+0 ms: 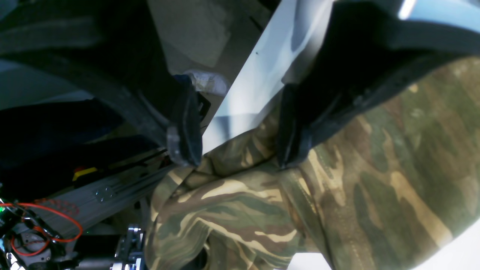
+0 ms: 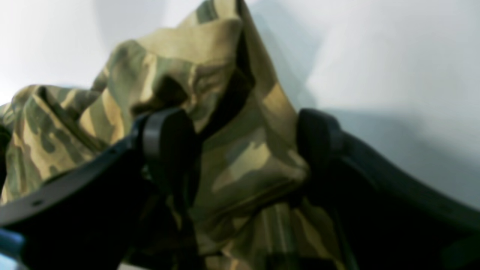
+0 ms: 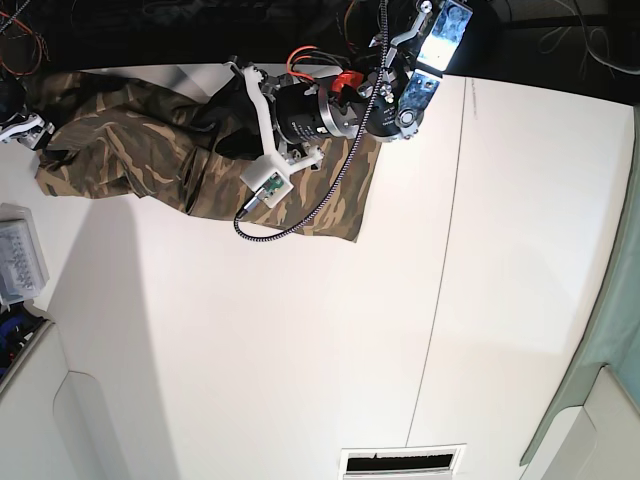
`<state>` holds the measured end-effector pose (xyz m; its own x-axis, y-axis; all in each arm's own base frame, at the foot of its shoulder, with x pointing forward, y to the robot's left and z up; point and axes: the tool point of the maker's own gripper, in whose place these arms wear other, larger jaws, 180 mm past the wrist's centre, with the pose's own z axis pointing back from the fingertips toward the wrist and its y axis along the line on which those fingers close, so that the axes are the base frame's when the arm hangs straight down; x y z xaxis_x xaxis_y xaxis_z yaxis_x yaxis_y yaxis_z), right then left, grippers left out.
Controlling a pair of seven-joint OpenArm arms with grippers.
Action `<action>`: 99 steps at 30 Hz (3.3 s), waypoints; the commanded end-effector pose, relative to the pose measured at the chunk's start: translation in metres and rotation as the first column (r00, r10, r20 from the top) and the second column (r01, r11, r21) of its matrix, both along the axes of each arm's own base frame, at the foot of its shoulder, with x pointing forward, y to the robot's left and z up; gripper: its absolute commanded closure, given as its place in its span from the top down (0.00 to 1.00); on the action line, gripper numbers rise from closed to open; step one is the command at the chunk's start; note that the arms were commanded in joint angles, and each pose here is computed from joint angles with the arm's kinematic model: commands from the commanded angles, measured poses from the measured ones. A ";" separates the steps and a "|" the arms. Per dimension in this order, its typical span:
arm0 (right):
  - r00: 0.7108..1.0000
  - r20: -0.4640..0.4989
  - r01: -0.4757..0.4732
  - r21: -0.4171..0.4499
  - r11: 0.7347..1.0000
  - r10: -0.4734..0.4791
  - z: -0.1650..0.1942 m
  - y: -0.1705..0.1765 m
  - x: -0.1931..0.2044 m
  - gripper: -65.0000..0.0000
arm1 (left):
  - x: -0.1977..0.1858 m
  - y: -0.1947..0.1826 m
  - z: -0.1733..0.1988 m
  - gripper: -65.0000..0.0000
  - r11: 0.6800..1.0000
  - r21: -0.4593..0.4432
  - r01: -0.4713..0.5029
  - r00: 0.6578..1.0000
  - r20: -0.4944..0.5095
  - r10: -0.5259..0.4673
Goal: Layout the t-shirt on the table in an organized manner, then fold the t-shirt properly
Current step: 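Carry the held strip end with the left gripper toward the right gripper, folding it over, then grasp the folded bundle with the right gripper and fold it over again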
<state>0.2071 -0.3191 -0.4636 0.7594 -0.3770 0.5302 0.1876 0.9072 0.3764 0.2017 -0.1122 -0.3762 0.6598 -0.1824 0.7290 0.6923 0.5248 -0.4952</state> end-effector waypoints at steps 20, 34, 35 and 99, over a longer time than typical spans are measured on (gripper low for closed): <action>1.000 0.017 -0.004 -0.090 0.996 0.005 0.024 -0.040 0.005 0.00 | 0.060 0.089 0.004 0.55 0.957 0.115 -0.267 0.960 0.113 0.254; 0.956 0.293 0.050 -0.130 0.990 -0.009 0.150 -0.083 0.045 0.00 | 0.057 0.135 -0.049 0.55 0.905 0.196 -0.377 0.923 -0.002 0.385; 0.951 0.309 0.031 -0.143 0.989 0.014 0.157 -0.078 0.049 0.00 | 0.053 0.128 -0.056 0.55 0.907 0.191 -0.376 0.920 -0.034 0.389; 0.865 0.375 -0.274 -0.205 0.940 0.334 0.148 0.131 0.076 0.00 | 0.018 0.121 0.022 0.22 0.991 0.033 -0.127 0.988 0.090 0.124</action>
